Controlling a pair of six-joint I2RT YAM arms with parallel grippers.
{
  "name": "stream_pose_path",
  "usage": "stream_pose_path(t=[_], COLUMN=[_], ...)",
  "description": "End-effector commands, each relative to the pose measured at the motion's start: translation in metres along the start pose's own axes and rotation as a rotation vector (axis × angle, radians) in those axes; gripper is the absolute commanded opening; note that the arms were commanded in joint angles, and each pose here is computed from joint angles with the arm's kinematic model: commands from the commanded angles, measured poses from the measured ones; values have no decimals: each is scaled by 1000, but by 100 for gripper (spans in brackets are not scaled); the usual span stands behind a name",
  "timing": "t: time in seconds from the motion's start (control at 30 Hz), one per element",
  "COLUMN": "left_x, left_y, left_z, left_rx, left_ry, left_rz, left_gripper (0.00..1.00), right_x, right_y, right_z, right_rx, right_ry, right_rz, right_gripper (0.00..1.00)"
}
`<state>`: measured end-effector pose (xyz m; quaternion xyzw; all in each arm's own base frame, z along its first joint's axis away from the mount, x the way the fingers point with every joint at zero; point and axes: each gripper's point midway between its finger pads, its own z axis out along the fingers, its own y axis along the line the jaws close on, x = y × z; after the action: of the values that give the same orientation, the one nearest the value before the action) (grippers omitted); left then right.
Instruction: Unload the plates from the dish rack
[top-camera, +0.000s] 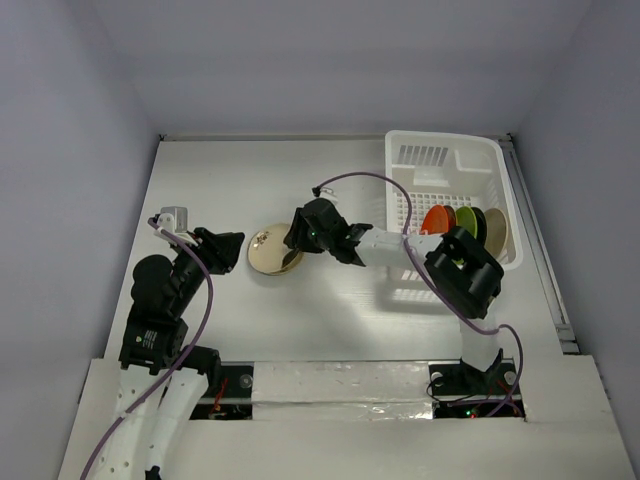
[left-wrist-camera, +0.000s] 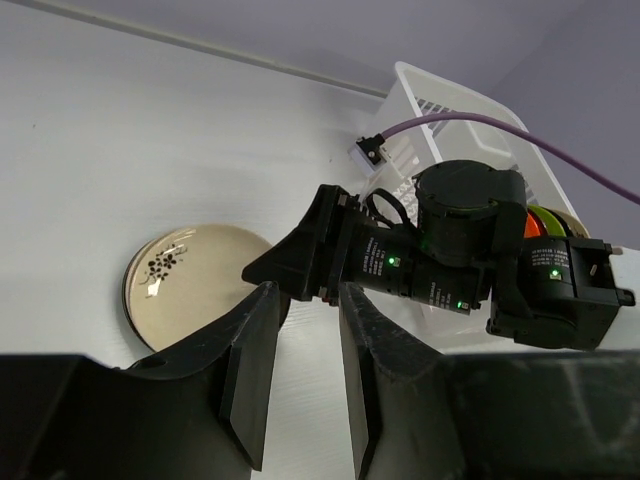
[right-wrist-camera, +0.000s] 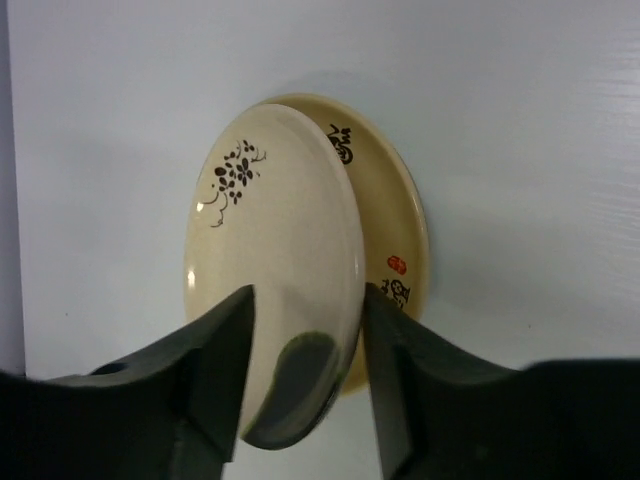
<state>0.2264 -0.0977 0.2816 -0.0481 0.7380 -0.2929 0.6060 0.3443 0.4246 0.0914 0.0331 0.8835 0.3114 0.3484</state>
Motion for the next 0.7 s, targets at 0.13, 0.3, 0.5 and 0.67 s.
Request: stream_pose_path(t=[0.13, 0.3, 0.5, 0.67], left_x=[-7, -8, -8, -7], left_y=[-4, -5, -5, -7], left_z=[1, 1, 0, 0], left_rx=[18, 20, 19, 27], left_ry=[-23, -25, -27, -23], left_rz=[6, 8, 8, 9], left_gripper=[28, 28, 28, 28], right_x=[-12, -39, -87, -139], right_y=[2, -12, -46, -114], right_z=[-10, -42, -109, -187], right_rx=[-2, 105, 289, 456], right_ry=[-42, -111, -242, -353], right_rz=[-47, -123, -201, -148], right_gripper=[77, 82, 28, 0])
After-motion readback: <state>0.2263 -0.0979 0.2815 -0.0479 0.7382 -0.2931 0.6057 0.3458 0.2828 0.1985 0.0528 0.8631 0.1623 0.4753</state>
